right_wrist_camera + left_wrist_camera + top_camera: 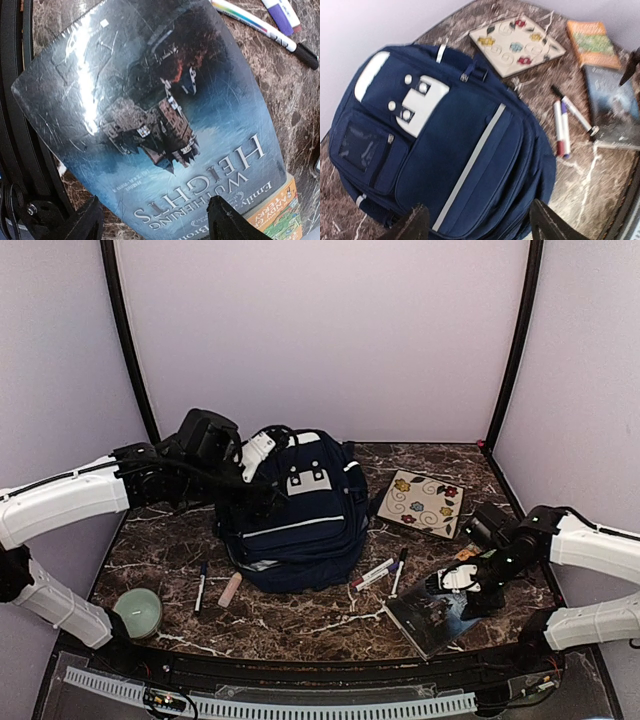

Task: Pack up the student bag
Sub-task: Move the book to the center of the board.

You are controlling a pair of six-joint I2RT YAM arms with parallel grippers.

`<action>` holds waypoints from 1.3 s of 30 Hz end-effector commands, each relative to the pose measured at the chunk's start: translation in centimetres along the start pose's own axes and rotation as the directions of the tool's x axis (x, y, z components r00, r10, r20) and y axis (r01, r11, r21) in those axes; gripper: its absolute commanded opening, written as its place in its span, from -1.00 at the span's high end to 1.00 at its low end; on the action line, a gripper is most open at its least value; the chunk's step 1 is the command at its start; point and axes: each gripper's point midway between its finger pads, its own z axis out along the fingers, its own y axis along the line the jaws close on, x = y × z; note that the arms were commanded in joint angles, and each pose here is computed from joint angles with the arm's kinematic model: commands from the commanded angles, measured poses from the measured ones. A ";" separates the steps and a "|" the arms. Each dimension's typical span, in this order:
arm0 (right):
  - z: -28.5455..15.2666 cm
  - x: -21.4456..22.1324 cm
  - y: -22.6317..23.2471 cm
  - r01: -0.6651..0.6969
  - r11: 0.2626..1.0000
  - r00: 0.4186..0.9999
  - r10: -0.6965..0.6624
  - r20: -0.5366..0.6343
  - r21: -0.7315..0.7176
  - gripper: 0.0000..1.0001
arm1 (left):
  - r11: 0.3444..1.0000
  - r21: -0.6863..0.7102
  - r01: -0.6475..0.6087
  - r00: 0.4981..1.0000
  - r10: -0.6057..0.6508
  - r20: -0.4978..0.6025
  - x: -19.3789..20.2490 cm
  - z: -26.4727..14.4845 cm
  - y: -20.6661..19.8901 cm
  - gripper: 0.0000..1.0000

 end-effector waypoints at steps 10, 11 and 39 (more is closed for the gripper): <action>1.0 5.4 -0.6 0.139 0.990 0.963 -0.127 -0.237 0.034 -0.68 | 0.940 0.341 0.014 0.996 -0.042 0.073 -5.8 4.6 -9.5 -0.41; 1.2 5.6 -0.8 0.149 0.988 0.959 -0.135 -0.247 0.039 -0.68 | 0.933 0.360 0.023 0.996 -0.052 0.070 -5.9 5.3 -10.1 -0.40; 2.8 -3.6 -16.2 -0.007 0.817 1.000 0.021 -0.018 0.577 -0.61 | 0.833 0.502 0.232 0.962 -0.120 -0.245 3.7 16.6 -17.0 -0.36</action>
